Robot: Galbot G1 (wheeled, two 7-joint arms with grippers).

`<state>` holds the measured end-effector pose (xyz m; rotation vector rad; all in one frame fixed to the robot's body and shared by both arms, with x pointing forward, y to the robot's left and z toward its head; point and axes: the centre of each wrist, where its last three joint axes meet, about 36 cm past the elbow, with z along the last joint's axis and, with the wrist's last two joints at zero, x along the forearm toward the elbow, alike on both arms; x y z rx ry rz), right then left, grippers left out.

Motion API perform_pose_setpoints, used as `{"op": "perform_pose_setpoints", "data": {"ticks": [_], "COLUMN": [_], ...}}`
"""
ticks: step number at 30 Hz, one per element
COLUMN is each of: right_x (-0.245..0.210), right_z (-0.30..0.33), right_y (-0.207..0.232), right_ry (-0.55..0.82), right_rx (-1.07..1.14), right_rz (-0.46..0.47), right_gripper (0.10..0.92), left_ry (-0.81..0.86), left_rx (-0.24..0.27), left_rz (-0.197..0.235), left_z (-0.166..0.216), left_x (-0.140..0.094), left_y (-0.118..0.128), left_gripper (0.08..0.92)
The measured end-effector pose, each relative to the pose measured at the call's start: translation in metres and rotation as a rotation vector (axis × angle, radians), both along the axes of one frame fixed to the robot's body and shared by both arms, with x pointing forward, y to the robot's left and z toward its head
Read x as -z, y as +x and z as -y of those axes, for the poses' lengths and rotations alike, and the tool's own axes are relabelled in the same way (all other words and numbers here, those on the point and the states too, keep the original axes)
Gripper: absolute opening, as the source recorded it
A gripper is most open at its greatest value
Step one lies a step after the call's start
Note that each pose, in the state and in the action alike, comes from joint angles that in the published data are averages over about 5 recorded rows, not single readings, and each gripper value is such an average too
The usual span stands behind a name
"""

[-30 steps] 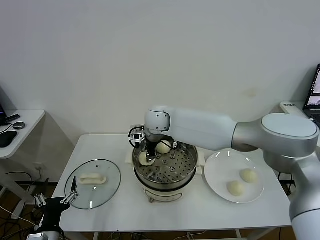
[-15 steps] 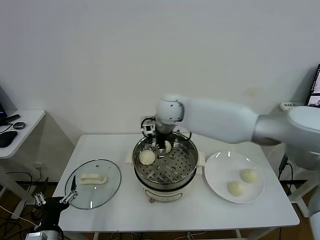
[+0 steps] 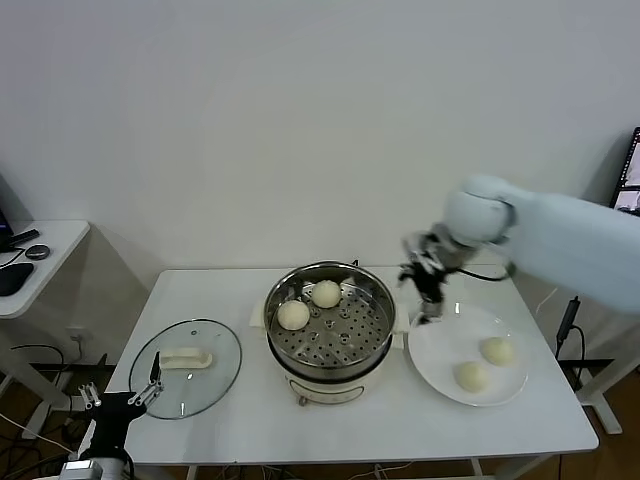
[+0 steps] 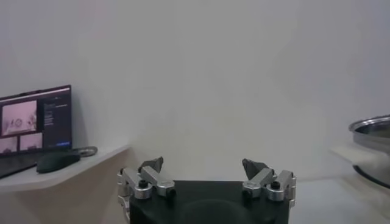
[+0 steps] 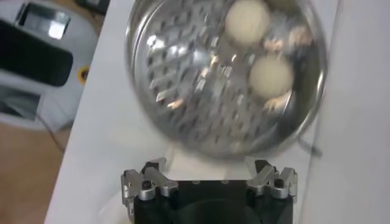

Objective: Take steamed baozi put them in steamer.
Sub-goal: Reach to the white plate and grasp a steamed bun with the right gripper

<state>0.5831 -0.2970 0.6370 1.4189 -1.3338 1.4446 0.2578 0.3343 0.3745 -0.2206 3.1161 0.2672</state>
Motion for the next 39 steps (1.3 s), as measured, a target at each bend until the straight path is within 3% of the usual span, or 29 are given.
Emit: {"op": "perform_pose_setpoints", "data": {"ticks": [12,30,39], "right_x": [0.083,0.160,0.181], "right_z": [0.079,0.090,0.078], "right_y": [-0.037,-0.031,-0.026], "right_ry": [-0.047,-0.107,-0.108], "right_rx": [0.057,0.094,0.096], "right_rz": [0.000,0.008,-0.002], "right_gripper": [0.823,0.821,0.721], "left_ry": [0.008,0.015,0.015], "left_rx": [-0.004,-0.023,-0.027], "left_rz": [-0.007,-0.010,-0.011], "left_z": [0.001,-0.003,-0.004], "left_x": [-0.002,-0.005,-0.005], "left_y": [-0.005,-0.010,-0.010], "left_gripper": [0.823,0.823,0.823]}}
